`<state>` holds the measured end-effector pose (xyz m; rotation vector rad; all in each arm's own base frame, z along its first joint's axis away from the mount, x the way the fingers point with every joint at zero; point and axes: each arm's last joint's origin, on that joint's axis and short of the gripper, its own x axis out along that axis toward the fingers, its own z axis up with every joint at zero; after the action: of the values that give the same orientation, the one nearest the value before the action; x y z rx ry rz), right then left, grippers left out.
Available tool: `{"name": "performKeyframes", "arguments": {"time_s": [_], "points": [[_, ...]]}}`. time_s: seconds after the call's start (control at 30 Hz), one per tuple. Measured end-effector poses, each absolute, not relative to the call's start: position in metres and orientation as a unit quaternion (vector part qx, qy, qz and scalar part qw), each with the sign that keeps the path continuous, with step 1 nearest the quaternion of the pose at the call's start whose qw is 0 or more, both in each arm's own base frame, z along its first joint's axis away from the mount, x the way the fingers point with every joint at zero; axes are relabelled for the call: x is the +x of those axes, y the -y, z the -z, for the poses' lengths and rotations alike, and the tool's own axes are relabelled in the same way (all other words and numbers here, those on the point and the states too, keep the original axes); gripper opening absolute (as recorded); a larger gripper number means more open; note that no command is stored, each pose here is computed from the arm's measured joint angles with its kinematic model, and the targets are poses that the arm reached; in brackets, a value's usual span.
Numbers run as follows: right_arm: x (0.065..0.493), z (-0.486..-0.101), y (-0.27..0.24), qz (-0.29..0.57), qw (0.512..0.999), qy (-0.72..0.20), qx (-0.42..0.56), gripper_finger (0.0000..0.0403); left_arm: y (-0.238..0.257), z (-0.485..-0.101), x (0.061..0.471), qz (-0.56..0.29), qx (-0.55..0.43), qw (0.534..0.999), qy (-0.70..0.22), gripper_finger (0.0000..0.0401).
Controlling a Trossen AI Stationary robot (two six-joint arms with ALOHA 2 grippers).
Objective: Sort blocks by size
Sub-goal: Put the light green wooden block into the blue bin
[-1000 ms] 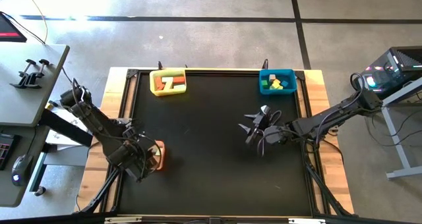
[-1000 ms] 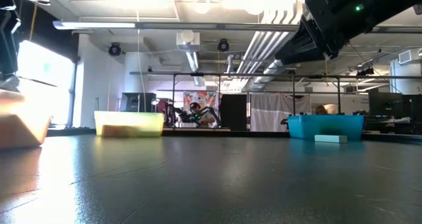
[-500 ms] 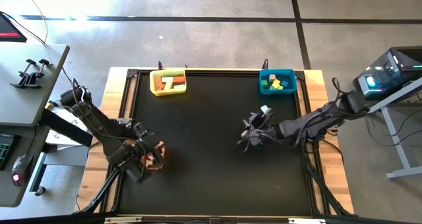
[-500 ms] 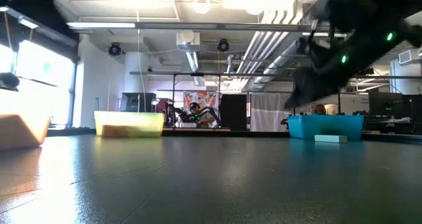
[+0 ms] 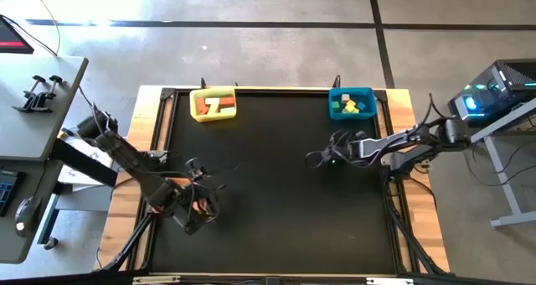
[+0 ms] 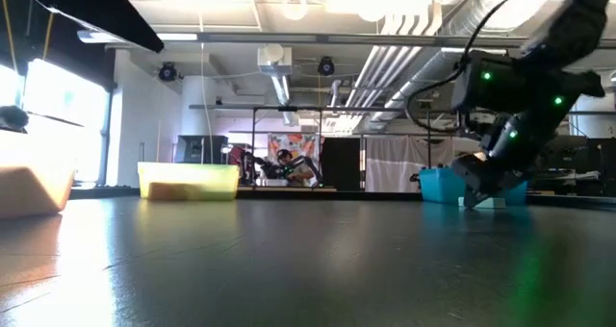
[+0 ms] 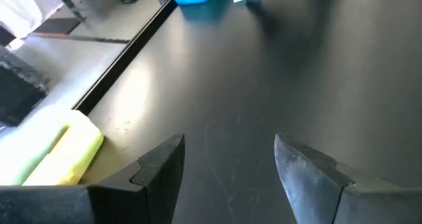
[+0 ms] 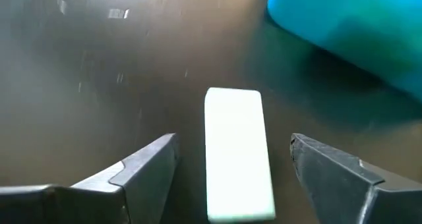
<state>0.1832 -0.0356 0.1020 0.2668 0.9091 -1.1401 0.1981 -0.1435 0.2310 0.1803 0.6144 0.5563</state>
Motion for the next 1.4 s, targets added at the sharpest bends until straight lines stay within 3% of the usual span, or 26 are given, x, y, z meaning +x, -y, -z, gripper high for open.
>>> {"name": "performKeyframes", "arguments": {"time_s": [0.3, 0.6, 0.77, 0.9, 1.03, 1.3, 1.4], "points": [[0.154, -0.081, 0.046, 0.49, 0.79, -0.313, 0.193, 0.0262, 0.133, -0.213, 0.208, -0.279, 0.09, 0.896, -0.333, 0.0221], [0.14, -0.072, 0.04, 0.491, 0.803, -0.282, 0.187, 0.013, 0.122, -0.195, 0.211, -0.287, 0.072, 0.894, -0.336, 0.0221], [0.161, -0.088, 0.033, 0.401, 0.876, -0.195, 0.184, 0.0125, 0.121, -0.193, 0.216, -0.288, 0.072, 0.902, -0.313, 0.0221], [0.171, -0.115, 0.048, 0.412, 0.896, -0.073, 0.149, 0.0125, 0.118, -0.19, 0.225, -0.283, 0.076, 0.913, -0.284, 0.0221], [0.168, -0.131, 0.077, 0.448, 0.881, -0.019, 0.153, 0.0125, 0.113, -0.192, 0.236, -0.281, 0.083, 0.918, -0.267, 0.0221], [0.157, -0.142, 0.145, 0.544, 0.805, -0.13, 0.201, 0.0127, 0.103, -0.196, 0.248, -0.271, 0.085, 0.923, -0.26, 0.0221], [0.155, -0.152, 0.163, 0.568, 0.779, -0.172, 0.2, 0.0144, 0.101, -0.196, 0.25, -0.266, 0.081, 0.923, -0.264, 0.0221]]}}
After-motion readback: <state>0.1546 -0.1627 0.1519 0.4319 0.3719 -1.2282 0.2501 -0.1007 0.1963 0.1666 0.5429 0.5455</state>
